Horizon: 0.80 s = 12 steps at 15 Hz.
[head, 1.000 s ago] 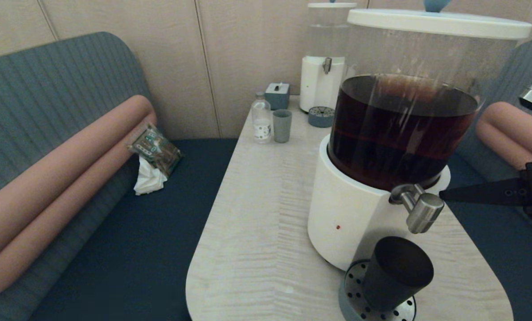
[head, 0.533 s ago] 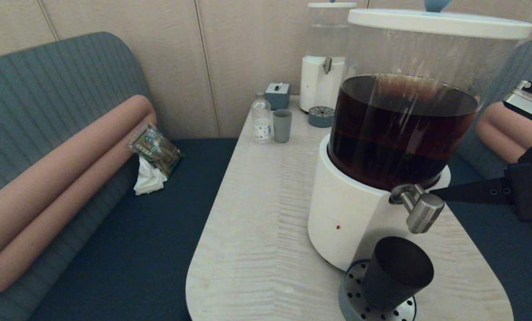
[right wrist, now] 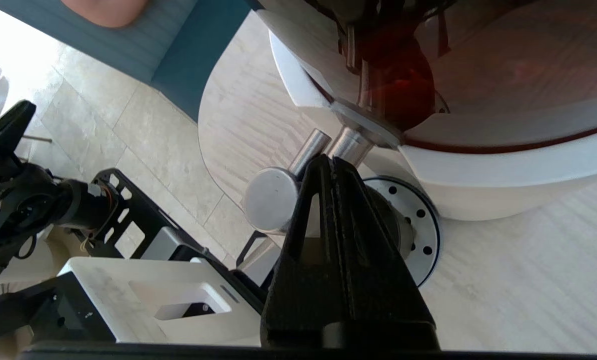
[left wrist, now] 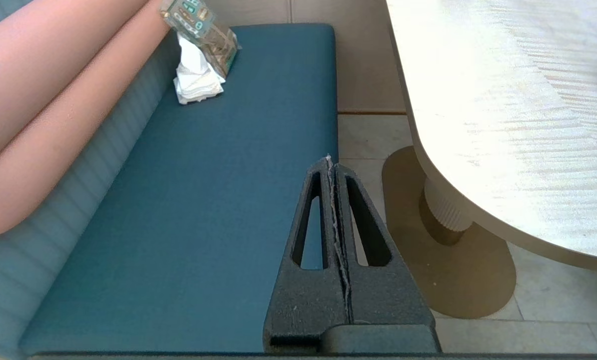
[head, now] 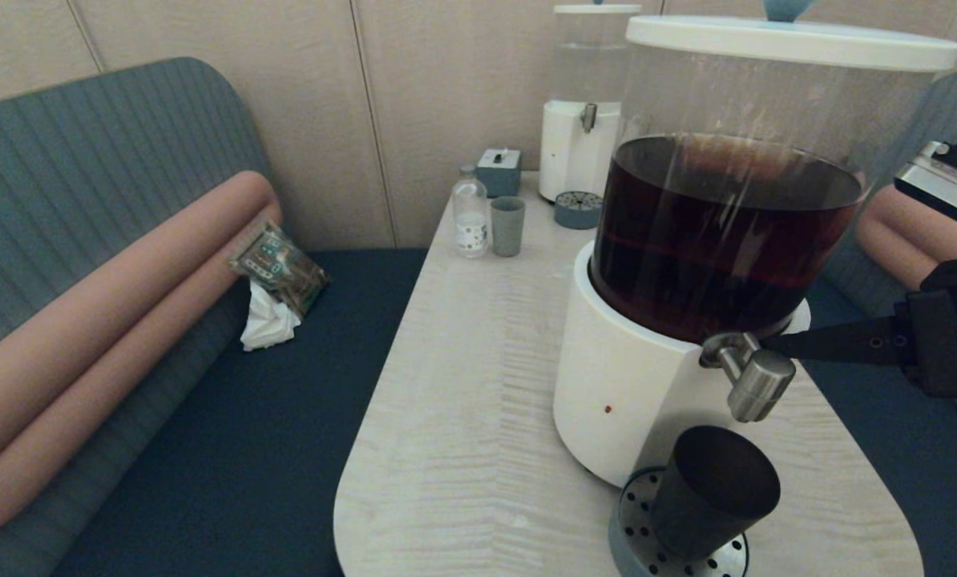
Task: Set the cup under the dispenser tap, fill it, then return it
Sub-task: Turn on the faucet
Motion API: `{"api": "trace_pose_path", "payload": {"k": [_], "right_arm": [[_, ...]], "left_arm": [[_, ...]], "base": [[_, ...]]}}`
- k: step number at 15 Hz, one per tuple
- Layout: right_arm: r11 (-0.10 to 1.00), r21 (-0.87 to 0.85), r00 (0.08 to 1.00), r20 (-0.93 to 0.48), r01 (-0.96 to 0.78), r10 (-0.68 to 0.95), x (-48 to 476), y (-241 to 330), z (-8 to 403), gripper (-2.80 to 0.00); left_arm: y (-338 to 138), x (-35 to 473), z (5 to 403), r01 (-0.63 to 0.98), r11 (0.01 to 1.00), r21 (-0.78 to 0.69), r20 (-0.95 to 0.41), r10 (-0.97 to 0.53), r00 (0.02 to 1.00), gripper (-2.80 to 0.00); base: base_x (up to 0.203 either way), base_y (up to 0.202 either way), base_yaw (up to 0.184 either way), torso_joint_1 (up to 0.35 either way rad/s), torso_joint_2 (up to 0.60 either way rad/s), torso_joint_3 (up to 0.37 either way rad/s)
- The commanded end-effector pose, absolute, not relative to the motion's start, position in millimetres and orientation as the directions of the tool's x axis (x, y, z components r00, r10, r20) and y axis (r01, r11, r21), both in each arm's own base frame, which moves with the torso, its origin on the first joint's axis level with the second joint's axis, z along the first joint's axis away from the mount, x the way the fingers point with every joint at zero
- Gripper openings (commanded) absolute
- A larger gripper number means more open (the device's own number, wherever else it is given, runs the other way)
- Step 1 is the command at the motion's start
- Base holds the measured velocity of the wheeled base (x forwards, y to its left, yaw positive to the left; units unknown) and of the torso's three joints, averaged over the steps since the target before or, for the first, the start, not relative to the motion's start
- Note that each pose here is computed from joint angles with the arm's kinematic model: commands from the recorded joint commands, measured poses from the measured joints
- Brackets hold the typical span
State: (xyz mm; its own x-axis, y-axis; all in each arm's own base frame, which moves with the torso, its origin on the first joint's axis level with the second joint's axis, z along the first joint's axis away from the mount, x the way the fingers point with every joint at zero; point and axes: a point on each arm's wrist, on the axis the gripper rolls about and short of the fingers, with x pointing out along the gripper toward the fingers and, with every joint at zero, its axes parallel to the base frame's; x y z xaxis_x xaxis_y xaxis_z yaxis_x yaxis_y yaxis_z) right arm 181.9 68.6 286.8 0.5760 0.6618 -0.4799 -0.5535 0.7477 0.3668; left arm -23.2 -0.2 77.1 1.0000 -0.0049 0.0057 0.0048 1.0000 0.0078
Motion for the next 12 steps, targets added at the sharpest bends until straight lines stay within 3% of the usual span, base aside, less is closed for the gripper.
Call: {"api": "trace_pose_path", "payload": {"k": [1, 12], "right_arm": [[0.742, 0.373, 0.563, -0.487, -0.557, 0.667, 182, 70, 285, -2.8], [0.71, 0.33, 0.553, -0.457, -0.622, 0.697, 191, 81, 282, -2.8]], "left_arm": [[0, -23, 77, 0.005, 1.0, 0.008, 0.003, -0.005, 1.0, -2.8], [0, -23, 77, 0.005, 1.0, 0.008, 0.004, -0.005, 1.0, -2.8]], "base": [[0.0, 0.0, 0.0, 0.0, 0.0, 0.0], [0.0, 0.0, 0.0, 0.0, 0.0, 0.0]]}}
